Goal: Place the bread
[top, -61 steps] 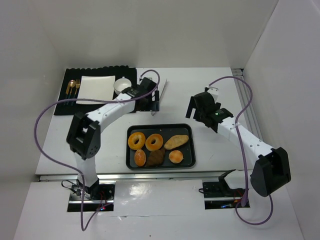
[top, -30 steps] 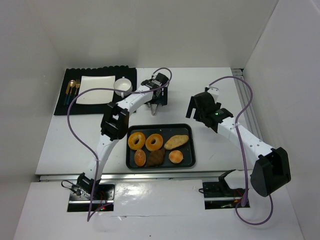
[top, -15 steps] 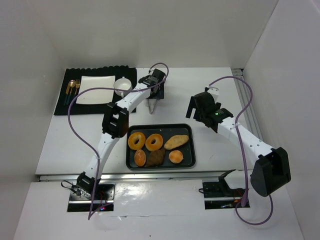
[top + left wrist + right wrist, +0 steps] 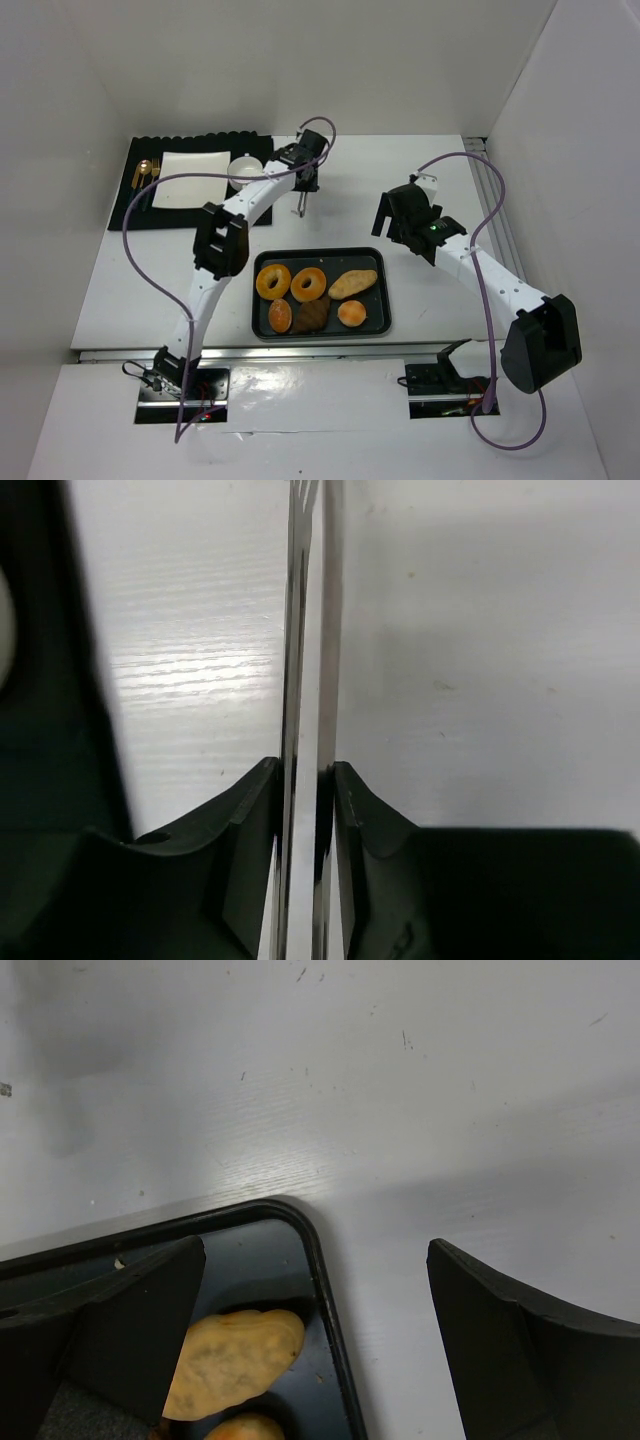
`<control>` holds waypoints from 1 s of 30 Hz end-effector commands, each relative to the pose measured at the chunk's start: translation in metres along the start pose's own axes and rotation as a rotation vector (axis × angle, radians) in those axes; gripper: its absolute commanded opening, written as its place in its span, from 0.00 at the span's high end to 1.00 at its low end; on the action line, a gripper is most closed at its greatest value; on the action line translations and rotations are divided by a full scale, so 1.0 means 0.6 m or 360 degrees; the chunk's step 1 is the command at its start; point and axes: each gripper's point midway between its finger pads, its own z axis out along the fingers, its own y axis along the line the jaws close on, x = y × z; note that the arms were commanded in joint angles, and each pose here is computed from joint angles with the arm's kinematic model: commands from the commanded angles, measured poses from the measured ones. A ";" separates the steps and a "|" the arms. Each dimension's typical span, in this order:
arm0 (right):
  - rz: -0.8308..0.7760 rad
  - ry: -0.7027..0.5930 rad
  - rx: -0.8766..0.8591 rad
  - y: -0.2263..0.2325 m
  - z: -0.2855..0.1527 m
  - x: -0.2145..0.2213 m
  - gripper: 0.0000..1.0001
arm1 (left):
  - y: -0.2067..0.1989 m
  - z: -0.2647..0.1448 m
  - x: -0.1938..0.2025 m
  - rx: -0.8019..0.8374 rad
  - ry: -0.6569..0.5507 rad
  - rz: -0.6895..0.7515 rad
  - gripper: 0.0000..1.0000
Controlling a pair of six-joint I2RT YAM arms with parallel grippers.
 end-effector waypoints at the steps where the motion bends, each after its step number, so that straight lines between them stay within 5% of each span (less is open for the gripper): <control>1: 0.0029 -0.0069 -0.0027 0.008 -0.010 -0.026 0.01 | -0.004 -0.192 -0.153 0.0175 -0.0396 -0.0048 0.61; 12: 0.0071 -0.0112 -0.0090 0.022 -0.017 -0.042 0.01 | 0.072 -0.415 -0.111 0.0230 -0.0429 -0.0004 0.62; 24: 0.0085 -0.0119 -0.0155 0.035 -0.022 -0.047 0.01 | 0.136 -0.547 0.062 0.0336 -0.0245 0.0076 0.58; 30: 0.0087 -0.0146 -0.0166 0.034 -0.036 -0.053 0.01 | 0.128 -0.547 0.110 0.0402 -0.0134 0.0130 0.56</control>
